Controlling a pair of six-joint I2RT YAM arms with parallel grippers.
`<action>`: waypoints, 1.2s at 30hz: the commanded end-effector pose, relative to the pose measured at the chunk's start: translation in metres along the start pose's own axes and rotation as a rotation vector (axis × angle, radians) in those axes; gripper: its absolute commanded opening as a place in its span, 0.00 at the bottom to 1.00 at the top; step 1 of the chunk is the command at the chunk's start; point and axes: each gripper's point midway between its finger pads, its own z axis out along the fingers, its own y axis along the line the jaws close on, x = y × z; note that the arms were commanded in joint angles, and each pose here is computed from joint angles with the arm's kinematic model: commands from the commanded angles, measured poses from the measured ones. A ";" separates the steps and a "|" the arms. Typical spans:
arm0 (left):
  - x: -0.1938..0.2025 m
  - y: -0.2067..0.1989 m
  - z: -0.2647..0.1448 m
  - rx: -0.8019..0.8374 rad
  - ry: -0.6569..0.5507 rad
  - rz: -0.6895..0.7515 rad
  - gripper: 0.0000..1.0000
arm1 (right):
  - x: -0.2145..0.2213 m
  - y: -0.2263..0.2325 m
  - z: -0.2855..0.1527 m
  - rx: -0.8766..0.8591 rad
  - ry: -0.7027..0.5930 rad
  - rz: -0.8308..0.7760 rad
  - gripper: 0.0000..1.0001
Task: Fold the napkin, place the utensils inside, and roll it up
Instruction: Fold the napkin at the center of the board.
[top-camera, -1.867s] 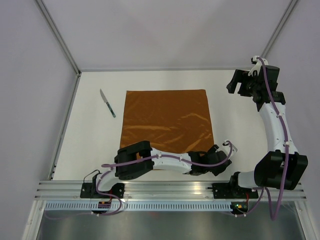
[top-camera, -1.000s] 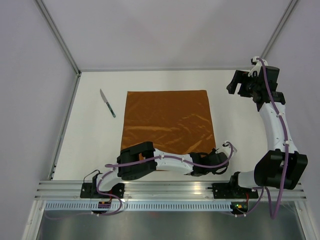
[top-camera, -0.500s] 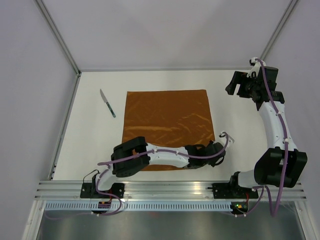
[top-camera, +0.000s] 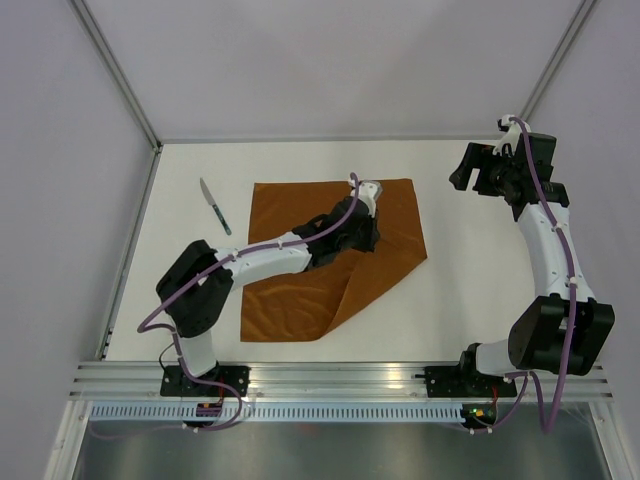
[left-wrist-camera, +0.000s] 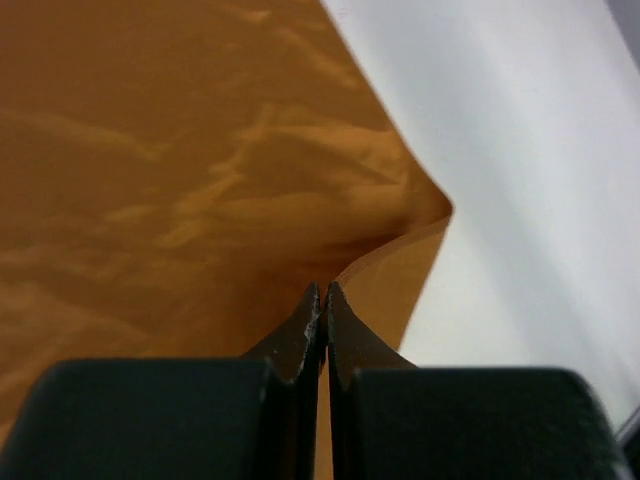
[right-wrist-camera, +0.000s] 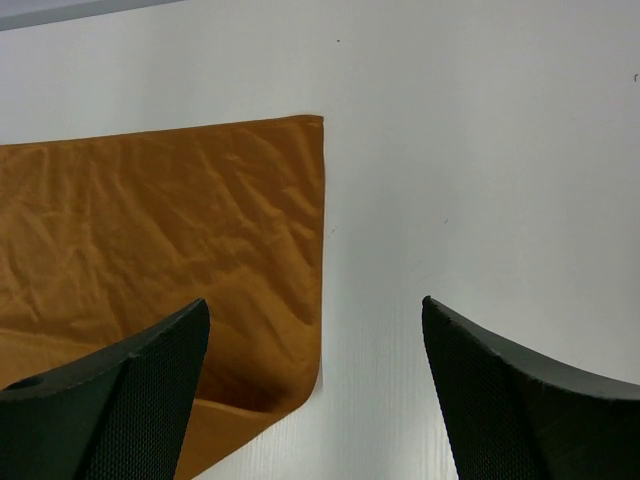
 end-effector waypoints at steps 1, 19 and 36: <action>-0.010 0.029 -0.009 0.000 0.011 -0.115 0.02 | 0.006 0.000 -0.002 -0.005 0.024 0.019 0.91; -0.047 0.206 -0.015 -0.211 0.020 -0.337 0.02 | 0.017 0.002 0.008 -0.040 0.071 0.025 0.91; -0.069 0.304 -0.017 -0.307 -0.012 -0.444 0.02 | 0.030 0.001 0.017 -0.059 0.121 0.038 0.90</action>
